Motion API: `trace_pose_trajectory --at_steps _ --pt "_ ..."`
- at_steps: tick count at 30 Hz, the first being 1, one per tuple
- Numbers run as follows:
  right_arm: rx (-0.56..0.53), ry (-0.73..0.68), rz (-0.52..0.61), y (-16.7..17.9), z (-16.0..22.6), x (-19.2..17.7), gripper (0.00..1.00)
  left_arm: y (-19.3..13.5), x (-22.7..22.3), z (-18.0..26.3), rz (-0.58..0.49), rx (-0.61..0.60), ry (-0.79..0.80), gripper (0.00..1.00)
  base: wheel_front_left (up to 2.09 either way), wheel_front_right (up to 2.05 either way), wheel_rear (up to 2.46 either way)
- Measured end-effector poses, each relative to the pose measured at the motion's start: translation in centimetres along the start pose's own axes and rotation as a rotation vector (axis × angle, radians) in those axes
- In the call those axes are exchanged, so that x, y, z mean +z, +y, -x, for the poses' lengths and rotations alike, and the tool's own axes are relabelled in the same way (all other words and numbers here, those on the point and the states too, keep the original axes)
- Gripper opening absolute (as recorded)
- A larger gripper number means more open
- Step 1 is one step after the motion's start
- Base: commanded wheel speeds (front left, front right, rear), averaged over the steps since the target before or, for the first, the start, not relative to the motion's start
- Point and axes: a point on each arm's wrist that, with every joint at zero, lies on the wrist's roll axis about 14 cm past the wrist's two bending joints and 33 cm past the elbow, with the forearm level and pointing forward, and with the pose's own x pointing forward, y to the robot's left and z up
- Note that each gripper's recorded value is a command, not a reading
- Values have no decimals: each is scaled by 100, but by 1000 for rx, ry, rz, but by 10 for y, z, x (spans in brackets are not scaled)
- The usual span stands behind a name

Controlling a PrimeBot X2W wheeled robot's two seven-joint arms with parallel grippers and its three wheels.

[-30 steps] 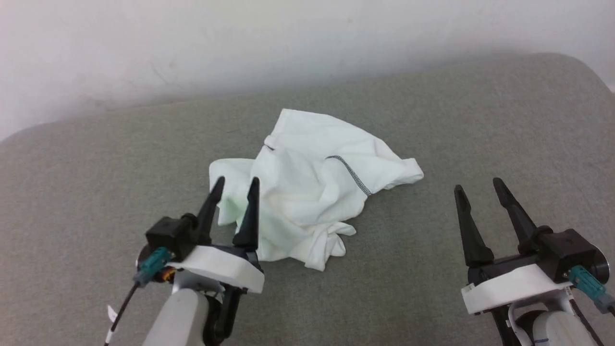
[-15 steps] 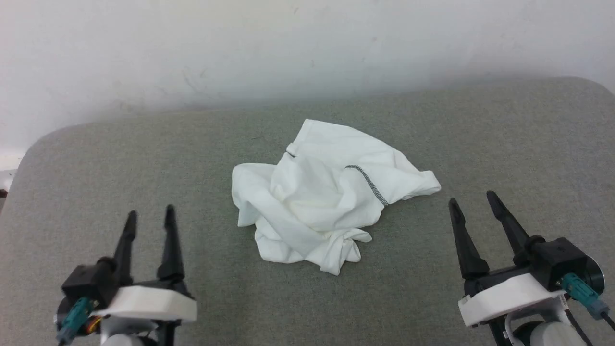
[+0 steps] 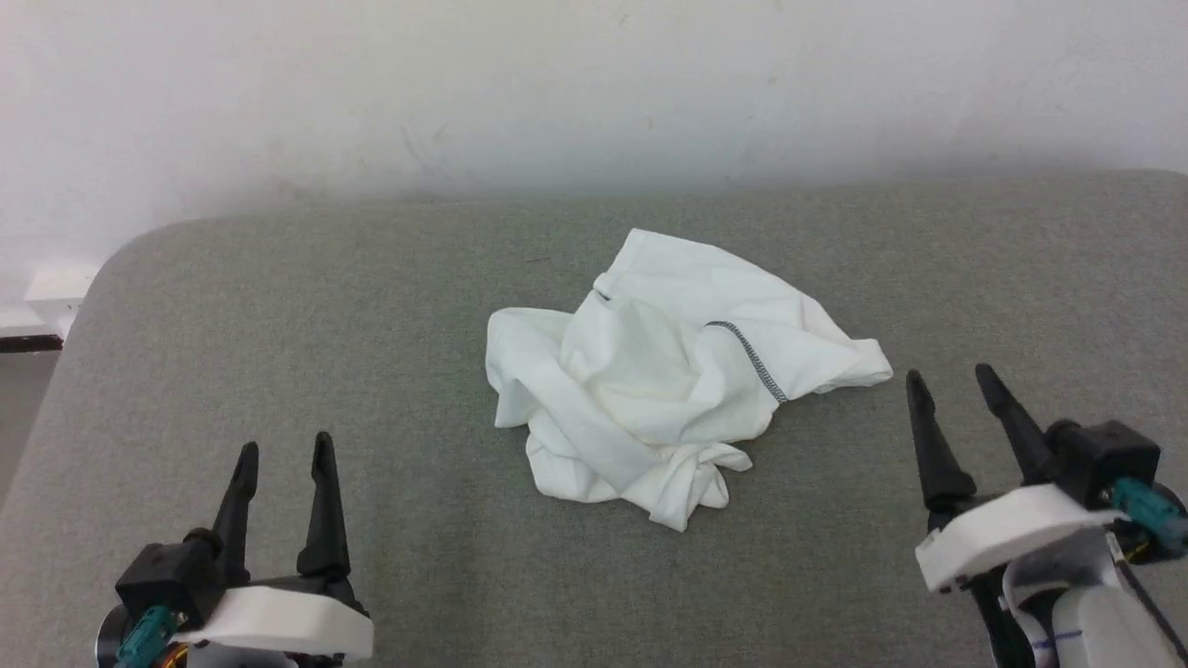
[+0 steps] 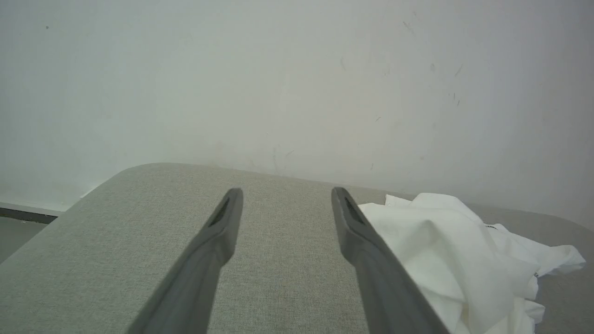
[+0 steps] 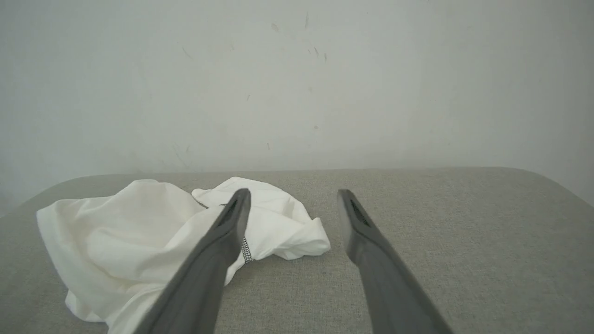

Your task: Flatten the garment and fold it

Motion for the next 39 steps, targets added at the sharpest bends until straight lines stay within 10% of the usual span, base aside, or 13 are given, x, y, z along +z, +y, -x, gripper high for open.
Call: trace_pose_trajectory --at_steps 13,27,30,39 --pt "25 419 8 -1 -95 -56 100 8 -5 -2 37 37 6 100 0 0 0" --pt "101 1036 10 14 -92 -158 100 28 -27 3 64 127 58 100 0 0 0" --pt "102 1115 -41 18 -90 -163 0 34 -31 5 62 147 73 100 0 0 0" --pt "189 758 21 38 -125 -113 0 27 -34 -4 52 122 73 100 0 0 0"
